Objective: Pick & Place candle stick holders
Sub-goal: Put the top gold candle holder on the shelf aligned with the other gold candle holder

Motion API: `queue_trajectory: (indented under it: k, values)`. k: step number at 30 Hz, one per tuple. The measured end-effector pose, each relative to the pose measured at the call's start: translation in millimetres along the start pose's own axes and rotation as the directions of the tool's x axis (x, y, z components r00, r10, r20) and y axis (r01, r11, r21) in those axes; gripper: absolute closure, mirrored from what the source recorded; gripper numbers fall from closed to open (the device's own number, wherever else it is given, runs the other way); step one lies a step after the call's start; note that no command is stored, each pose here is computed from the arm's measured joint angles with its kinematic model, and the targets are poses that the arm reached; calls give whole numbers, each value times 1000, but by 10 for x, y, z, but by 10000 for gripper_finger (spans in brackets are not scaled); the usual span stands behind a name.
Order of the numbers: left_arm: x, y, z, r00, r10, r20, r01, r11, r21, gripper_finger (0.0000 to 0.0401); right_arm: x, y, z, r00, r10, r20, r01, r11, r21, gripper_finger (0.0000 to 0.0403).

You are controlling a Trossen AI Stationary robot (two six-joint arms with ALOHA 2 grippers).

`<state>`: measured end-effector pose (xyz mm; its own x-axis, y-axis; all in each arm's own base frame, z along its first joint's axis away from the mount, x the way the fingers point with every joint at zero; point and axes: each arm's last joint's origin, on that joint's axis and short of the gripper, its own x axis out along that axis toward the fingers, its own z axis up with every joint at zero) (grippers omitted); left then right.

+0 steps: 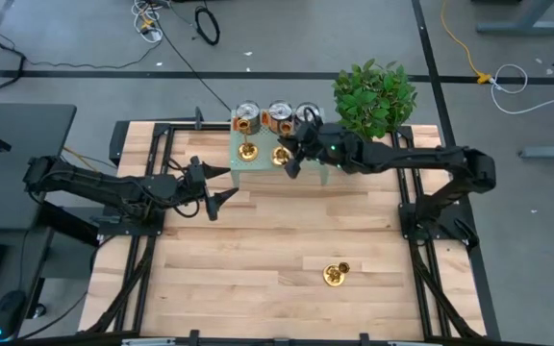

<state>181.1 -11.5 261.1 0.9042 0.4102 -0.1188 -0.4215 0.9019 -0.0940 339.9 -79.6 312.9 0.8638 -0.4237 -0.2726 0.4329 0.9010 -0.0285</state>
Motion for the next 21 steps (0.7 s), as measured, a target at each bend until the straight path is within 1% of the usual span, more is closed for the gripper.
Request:
queue_trajectory:
  k: [5, 12, 21]
  values:
    - [0, -1, -1, 1000, 0, -1, 0, 1000, 0, 74, 148, -115, -60, 999, -24, -29, 24, 1000, 6, 396]
    - [0, -1, 0, 1000, -1, 0, 1, 1000, 0, 74, 206, -224, -79, 999, -27, -30, 28, 999, 25, 396]
    - [0, -1, 0, 1000, 0, 0, 0, 1000, 1, 74, 217, -225, -69, 1000, -5, -14, 5, 999, 50, 396]
